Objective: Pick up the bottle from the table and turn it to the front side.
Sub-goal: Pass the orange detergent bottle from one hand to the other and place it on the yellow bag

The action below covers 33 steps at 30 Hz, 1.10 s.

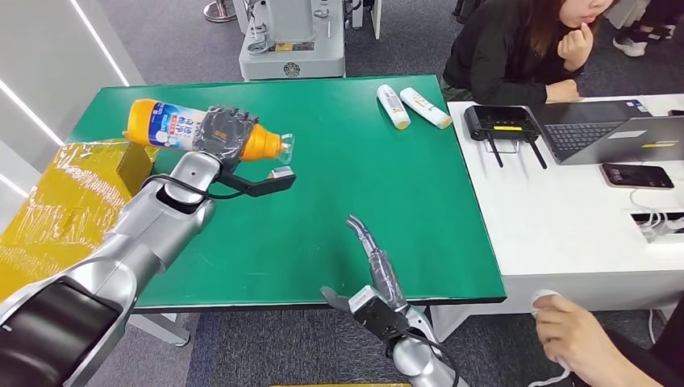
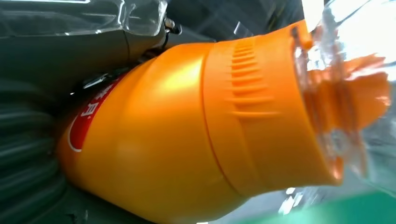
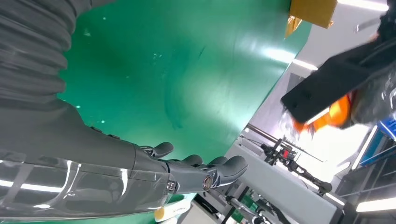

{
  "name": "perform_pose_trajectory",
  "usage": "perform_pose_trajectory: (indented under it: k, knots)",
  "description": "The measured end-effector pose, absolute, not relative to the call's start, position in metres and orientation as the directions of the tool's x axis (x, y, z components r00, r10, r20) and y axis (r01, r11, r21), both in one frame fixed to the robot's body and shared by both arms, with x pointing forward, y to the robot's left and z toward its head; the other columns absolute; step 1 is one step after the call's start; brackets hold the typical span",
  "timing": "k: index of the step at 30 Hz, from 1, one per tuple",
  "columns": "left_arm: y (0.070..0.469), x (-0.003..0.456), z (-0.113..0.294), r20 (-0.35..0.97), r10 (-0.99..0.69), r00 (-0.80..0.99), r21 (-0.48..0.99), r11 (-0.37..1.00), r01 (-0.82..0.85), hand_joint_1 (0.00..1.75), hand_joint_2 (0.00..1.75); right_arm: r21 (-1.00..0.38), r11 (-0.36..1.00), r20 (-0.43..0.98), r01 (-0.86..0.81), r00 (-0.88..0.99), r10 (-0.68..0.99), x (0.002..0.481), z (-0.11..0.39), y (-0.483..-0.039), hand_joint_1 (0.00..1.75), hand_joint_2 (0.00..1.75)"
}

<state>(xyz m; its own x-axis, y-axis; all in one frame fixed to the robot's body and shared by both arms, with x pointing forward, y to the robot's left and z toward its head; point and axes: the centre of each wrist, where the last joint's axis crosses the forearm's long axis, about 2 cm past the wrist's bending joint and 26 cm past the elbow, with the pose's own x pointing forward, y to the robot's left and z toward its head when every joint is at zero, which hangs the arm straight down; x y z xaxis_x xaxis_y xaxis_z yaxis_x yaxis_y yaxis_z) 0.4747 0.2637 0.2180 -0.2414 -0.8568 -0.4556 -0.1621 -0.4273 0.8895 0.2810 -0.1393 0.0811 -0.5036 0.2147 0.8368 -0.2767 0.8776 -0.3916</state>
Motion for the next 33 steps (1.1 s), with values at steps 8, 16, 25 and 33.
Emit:
perform_pose_trajectory:
  k: [8, 16, 25, 33]
  knots:
    - [0.309, 0.47, 0.202, -0.357, -0.931, -0.079, 0.934, -0.356, -0.027, 1.75, 1.75, -0.383, 0.888, 0.841, -0.254, -0.493, 0.222, 0.276, 0.08, -0.149, 0.0, 1.75]
    - [0.353, 0.465, 0.197, -0.296, -0.954, 0.054, 0.953, -0.29, 0.091, 1.75, 1.75, -0.373, 0.894, 0.845, -0.249, -0.488, 0.216, 0.276, 0.08, -0.152, 0.0, 1.75]
    - [0.375, 0.457, 0.187, -0.291, -0.952, 0.096, 0.952, -0.278, 0.131, 1.75, 1.75, -0.367, 0.896, 0.848, -0.251, -0.486, 0.212, 0.276, 0.081, -0.153, 0.0, 1.75]
    - [0.379, 0.456, 0.185, -0.288, -0.952, 0.106, 0.952, -0.272, 0.141, 1.75, 1.75, -0.367, 0.896, 0.848, -0.251, -0.486, 0.211, 0.276, 0.081, -0.153, 0.0, 1.75]
